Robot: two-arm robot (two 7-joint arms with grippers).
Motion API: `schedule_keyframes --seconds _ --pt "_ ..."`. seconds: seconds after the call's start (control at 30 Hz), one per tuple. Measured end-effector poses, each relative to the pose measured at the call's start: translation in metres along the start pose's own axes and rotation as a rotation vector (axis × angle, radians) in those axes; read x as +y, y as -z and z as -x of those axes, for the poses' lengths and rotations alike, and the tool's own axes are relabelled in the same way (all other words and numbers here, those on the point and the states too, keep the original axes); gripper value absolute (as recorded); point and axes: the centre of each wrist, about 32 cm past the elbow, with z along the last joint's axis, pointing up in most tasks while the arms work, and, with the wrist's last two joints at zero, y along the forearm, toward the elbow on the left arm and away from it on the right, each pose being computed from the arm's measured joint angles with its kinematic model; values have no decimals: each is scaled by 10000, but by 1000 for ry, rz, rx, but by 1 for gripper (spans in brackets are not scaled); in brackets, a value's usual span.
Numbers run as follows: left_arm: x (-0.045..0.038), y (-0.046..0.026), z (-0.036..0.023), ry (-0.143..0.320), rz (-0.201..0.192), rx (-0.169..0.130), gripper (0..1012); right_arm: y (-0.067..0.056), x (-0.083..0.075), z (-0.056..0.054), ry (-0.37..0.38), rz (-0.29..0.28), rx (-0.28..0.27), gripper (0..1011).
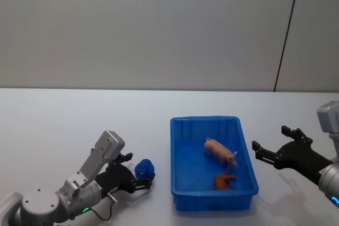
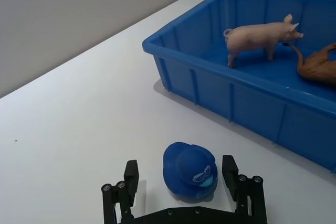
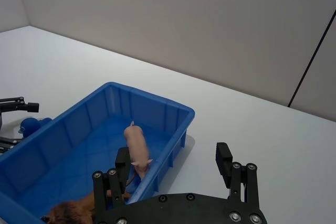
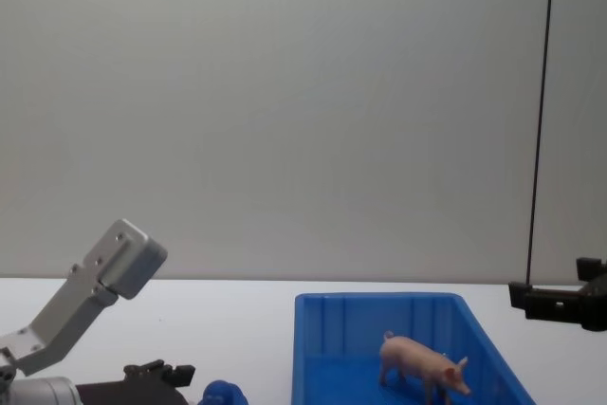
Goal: Pick up the two dolls from the table and place them into the box.
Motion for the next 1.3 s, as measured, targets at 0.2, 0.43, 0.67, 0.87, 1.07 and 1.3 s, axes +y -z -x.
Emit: schedule_keyframes --seconds 0.2,0.43,0.67,0.87,1.07,1.3 --pt "-33 -27 -42 1 -10 -20 926 0 0 0 0 0 0 1001" --pt "-62 -65 -73 1 -10 -36 730 0 0 0 0 0 0 1001" --pt "-86 -106 -96 0 -11 -43 508 0 0 0 0 0 0 1001" --pt "-93 -147 -108 -2 -8 -49 341 0 0 0 0 0 0 1001" --pt "-85 -250 -127 -14 13 -65 287 0 0 0 0 0 0 1001" --pt "-60 -433 -139 -32 57 -96 257 0 0 0 0 0 0 1001"
